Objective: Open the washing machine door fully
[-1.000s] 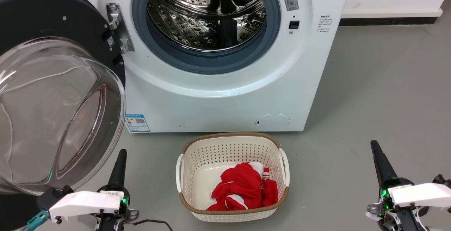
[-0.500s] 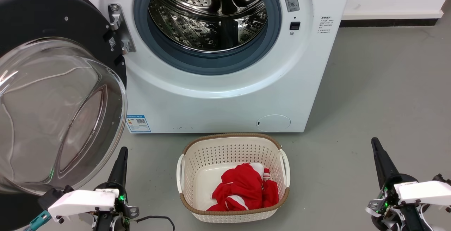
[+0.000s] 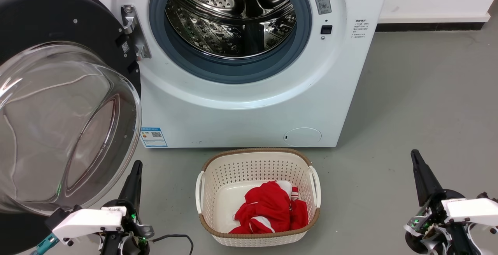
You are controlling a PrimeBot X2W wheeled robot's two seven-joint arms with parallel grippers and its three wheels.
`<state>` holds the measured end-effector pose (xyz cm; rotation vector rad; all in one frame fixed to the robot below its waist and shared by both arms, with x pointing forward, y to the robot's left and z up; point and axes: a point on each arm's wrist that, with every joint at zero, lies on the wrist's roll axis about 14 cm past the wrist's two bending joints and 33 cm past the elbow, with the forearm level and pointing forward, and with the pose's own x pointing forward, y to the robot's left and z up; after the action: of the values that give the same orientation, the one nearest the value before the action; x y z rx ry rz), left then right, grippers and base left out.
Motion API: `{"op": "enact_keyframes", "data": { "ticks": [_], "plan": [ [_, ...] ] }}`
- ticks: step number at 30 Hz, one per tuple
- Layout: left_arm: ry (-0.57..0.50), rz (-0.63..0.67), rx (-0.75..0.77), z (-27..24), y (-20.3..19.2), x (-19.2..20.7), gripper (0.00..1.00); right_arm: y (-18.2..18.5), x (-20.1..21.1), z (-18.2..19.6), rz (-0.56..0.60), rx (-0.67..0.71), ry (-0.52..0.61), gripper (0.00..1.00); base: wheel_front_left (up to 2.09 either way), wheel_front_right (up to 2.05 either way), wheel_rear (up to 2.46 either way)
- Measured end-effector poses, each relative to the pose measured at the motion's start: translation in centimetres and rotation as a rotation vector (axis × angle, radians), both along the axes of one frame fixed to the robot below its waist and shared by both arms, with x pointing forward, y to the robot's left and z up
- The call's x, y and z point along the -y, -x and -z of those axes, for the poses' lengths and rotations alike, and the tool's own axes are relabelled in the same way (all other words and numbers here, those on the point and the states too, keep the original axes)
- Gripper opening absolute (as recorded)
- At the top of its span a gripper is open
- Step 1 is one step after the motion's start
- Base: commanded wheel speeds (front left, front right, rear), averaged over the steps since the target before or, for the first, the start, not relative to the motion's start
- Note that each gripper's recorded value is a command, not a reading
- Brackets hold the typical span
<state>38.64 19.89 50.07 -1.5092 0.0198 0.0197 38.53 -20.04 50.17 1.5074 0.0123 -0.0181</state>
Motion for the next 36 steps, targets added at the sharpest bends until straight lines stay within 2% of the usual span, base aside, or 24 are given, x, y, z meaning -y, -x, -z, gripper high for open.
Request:
{"op": "enact_keyframes", "data": {
  "ticks": [10,36],
  "plan": [
    [0.065,0.001,0.014,-0.33,-0.13,-0.05,0.00,-0.19,-0.01,-0.25,-0.002,0.010,-0.065,0.00,0.00,0.00,0.00],
    [0.066,0.001,0.015,-0.34,-0.14,-0.06,0.00,-0.19,-0.03,-0.23,-0.003,0.009,-0.068,0.00,0.00,0.00,0.00]
  ]
}}
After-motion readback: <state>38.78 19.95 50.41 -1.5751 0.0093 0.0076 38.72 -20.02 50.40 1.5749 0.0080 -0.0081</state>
